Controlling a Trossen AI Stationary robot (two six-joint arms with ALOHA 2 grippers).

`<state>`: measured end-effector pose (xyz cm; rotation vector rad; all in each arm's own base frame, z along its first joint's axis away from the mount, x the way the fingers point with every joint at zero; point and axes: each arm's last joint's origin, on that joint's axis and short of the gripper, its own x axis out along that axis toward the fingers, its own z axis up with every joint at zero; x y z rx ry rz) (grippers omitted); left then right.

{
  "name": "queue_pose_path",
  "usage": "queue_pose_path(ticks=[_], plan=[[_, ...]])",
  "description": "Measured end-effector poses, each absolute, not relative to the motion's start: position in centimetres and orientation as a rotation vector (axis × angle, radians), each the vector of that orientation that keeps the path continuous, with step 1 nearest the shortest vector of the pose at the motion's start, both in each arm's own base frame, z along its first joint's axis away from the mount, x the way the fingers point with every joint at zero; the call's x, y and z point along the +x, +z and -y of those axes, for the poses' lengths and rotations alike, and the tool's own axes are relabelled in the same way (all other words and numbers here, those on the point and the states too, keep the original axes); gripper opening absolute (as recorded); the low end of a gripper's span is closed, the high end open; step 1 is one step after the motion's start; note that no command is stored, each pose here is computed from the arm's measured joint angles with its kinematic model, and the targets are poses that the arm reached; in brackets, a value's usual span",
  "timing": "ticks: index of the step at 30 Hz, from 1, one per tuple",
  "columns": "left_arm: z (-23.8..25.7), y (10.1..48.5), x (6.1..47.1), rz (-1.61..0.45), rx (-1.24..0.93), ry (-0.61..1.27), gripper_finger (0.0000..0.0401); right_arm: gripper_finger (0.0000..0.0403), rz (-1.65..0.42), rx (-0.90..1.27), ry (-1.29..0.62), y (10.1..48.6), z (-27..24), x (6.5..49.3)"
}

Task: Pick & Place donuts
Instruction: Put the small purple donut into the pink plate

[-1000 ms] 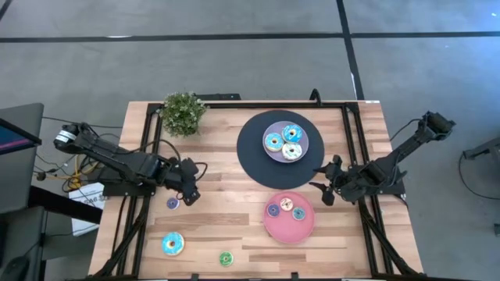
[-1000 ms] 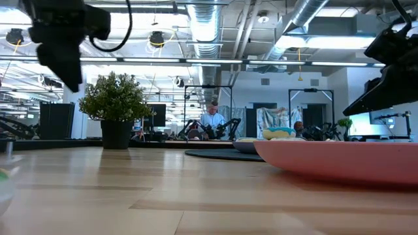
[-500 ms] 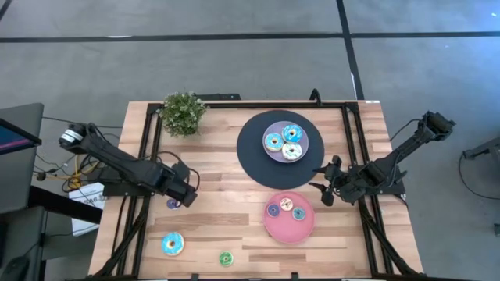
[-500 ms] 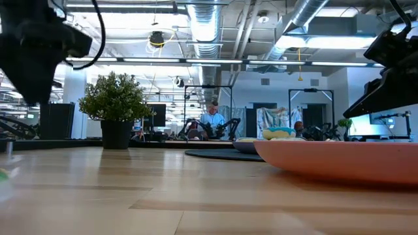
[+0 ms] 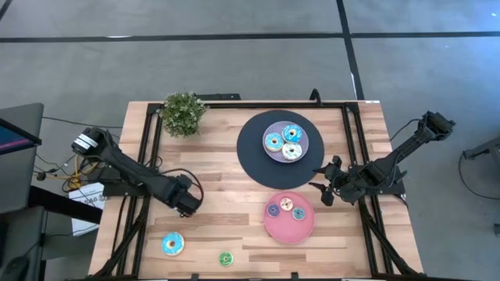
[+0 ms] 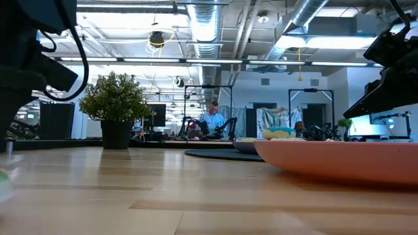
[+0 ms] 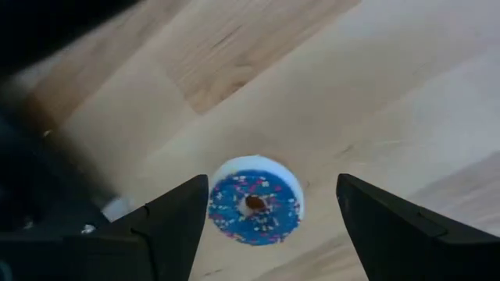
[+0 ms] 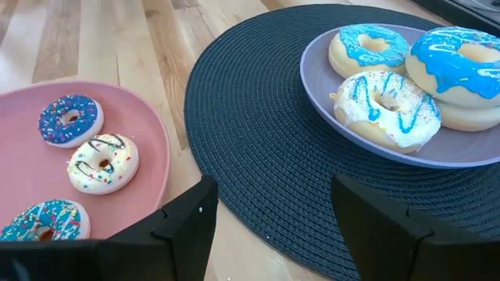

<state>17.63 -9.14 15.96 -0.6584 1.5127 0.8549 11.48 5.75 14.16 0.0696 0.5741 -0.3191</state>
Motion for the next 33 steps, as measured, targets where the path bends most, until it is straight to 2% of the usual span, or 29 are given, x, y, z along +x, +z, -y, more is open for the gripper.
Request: queue_pose_path(ticks=[12, 17, 26, 33], plan=[[9.9, 15.5, 17.1, -1.549, -0.633, 0.874, 0.0277, 0.0240, -0.574, 0.070, -0.319, 14.2, -5.7, 11.5], [9.8, 13.9, 16.1, -1.574, -0.669, 0.883, 0.0277, 0.0240, -0.580, 0.078, -0.306, 14.2, -5.8, 11.5], [9.8, 13.2, 16.0, -1.554, -0.697, 0.830, 0.0277, 0.0240, -0.594, 0.093, -0.278, 14.1, -5.9, 11.5], [9.9, 13.3, 16.2, -1.553, -0.690, 0.805, 0.0250, 0.0240, -0.583, 0.104, -0.274, 14.2, -6.0, 11.6]])
